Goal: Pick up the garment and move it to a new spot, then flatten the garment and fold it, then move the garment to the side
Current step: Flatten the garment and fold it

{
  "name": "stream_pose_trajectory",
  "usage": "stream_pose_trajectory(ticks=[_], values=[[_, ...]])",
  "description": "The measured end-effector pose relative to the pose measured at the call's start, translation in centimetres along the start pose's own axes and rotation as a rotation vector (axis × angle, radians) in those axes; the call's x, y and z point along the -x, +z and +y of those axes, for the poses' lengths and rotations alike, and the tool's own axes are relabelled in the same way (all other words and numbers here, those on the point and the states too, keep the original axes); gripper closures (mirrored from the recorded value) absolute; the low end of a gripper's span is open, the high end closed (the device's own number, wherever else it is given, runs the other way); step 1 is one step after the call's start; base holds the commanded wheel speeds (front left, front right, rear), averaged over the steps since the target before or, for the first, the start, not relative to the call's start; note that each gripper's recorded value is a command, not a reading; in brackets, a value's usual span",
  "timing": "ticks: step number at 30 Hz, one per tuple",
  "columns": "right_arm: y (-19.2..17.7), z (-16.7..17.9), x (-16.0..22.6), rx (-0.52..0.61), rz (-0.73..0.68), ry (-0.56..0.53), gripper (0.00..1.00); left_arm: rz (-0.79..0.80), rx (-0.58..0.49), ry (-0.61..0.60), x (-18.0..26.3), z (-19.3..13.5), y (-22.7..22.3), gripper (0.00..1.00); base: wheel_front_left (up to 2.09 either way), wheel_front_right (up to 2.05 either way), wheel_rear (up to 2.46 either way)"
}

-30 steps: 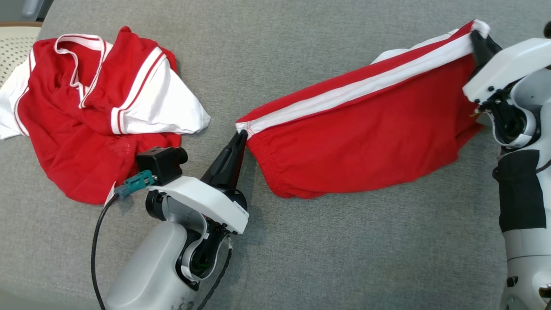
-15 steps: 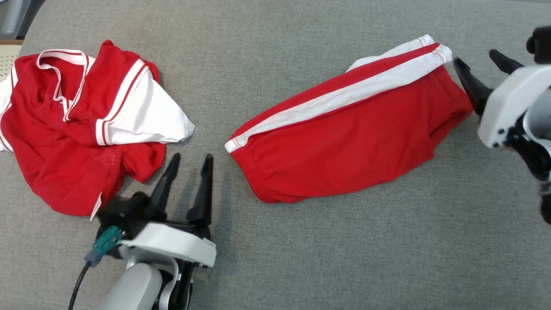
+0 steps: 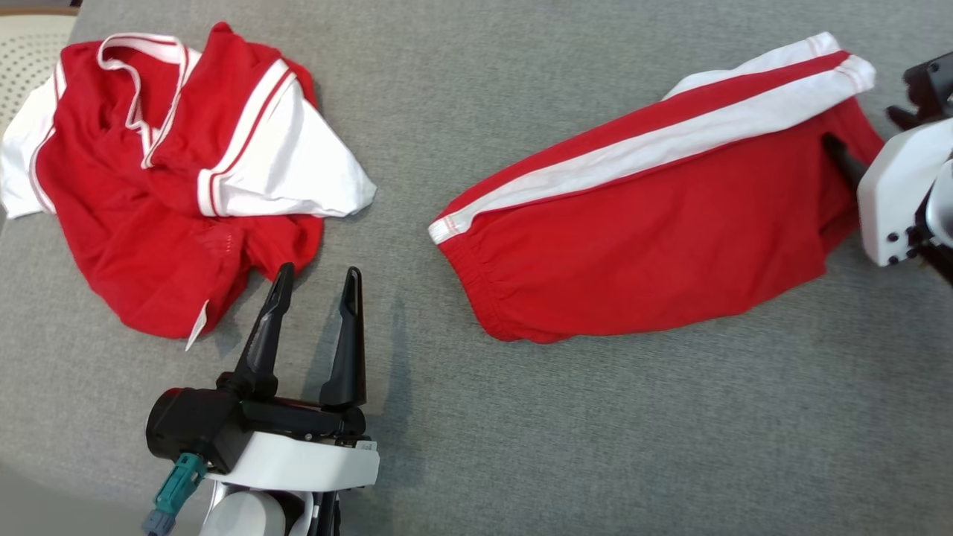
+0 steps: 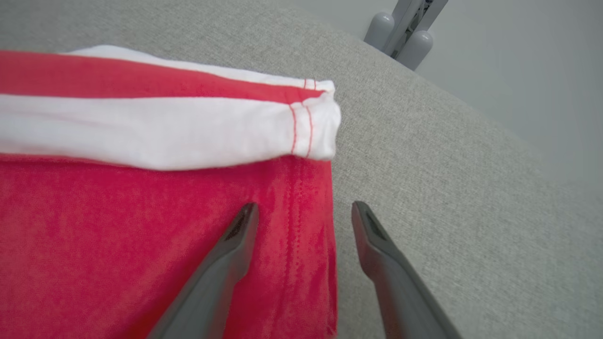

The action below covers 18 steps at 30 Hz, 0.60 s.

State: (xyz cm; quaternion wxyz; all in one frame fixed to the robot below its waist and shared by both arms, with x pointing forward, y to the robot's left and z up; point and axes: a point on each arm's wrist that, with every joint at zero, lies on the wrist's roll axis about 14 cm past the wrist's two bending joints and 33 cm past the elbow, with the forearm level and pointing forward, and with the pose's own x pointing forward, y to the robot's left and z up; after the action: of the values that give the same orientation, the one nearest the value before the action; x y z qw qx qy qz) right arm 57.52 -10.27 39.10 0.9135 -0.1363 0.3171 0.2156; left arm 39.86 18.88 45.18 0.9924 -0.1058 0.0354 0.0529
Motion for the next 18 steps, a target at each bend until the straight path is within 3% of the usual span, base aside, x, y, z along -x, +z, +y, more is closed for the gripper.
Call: stream_pose_trajectory(ticks=[9,10,11,12,13,18], values=[[-1.0,-0.2,-2.4,-0.003,0.083,-0.023,0.0,0.009,-0.01,0.03,0.5,1.5,-0.2,0.0,0.0,0.0,0.0],[-1.2,0.2,-2.5,-0.018,0.095,-0.013,0.12,0.008,-0.006,0.03,0.5,1.4,-0.2,0.0,0.0,0.0,0.0],[-1.4,0.7,-2.5,-0.033,0.101,0.003,0.12,0.008,-0.004,0.031,0.5,1.4,-0.1,0.0,0.0,0.0,0.0],[-1.3,1.0,-2.4,-0.057,0.097,0.015,0.77,0.007,-0.001,0.029,0.5,1.3,-0.1,0.0,0.0,0.0,0.0],[-1.4,1.2,-2.3,-0.074,0.098,0.022,1.0,0.008,0.002,0.027,0.5,1.2,-0.2,0.0,0.0,0.0,0.0],[-1.8,1.6,-0.6,-0.201,0.076,0.045,1.0,0.021,0.005,0.006,1.0,0.6,-0.6,0.0,0.0,0.0,0.0]])
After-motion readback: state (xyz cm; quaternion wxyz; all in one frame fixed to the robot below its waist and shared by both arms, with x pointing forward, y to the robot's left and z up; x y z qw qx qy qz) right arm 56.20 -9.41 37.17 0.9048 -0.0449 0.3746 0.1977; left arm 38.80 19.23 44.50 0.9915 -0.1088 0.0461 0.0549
